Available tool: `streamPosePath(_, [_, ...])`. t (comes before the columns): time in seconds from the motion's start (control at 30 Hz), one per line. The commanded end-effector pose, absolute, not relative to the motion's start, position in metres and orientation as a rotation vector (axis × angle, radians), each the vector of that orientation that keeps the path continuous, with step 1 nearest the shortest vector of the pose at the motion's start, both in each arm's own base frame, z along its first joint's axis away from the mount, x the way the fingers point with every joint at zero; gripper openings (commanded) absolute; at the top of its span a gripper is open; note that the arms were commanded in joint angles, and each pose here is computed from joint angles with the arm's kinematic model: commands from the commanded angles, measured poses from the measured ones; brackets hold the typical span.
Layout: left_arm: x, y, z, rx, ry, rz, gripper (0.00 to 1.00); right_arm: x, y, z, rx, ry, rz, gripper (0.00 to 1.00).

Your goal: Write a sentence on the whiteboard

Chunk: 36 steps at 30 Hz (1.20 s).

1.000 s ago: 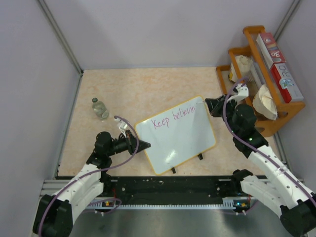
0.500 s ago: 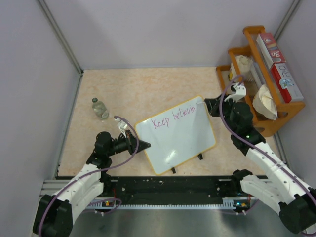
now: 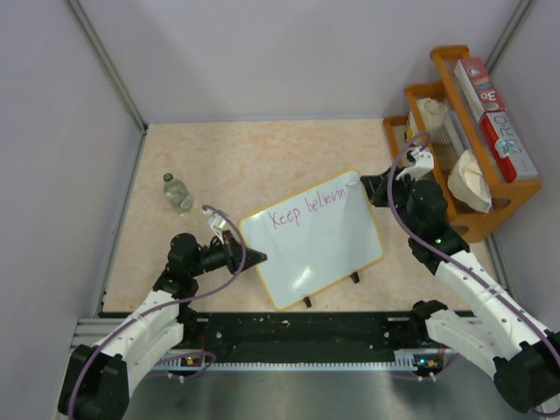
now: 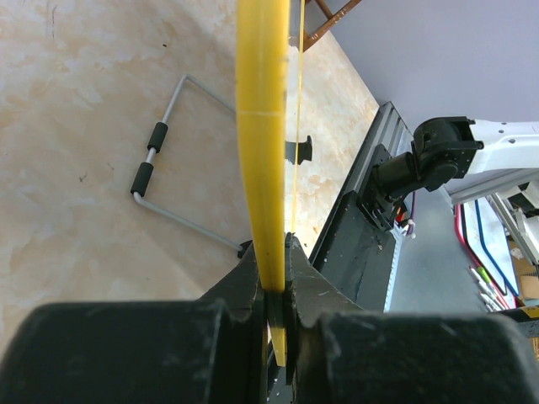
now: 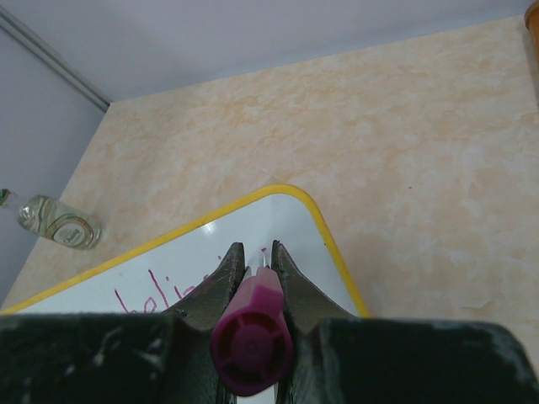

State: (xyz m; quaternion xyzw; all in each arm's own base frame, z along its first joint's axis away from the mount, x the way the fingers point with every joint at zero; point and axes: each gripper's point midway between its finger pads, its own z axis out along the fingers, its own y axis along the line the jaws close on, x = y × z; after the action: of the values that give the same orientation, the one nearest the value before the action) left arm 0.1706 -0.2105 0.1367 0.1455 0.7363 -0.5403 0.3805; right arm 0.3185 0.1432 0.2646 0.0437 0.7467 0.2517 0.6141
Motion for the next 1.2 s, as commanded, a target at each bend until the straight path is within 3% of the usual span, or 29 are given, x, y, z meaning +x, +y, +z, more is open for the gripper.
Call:
streamPosePath(0.0, [0.157, -0.208, 0.109, 0.489, 1.915, -1.336, 0.0, 0.318, 0.147, 0.266, 0.079, 1.706, 0.615, 0.0])
streamPosePath(0.43, [0.157, -0.208, 0.109, 0.489, 1.916, -1.339, 0.0, 0.309, 0.137, 0.237, 0.104, 1.759, 0.575, 0.0])
streamPosePath(1.17, [0.157, -0.208, 0.109, 0.487, 1.915, -1.336, 0.0, 0.326, 0.138, 0.286, 0.122, 1.666, 0.585, 0.0])
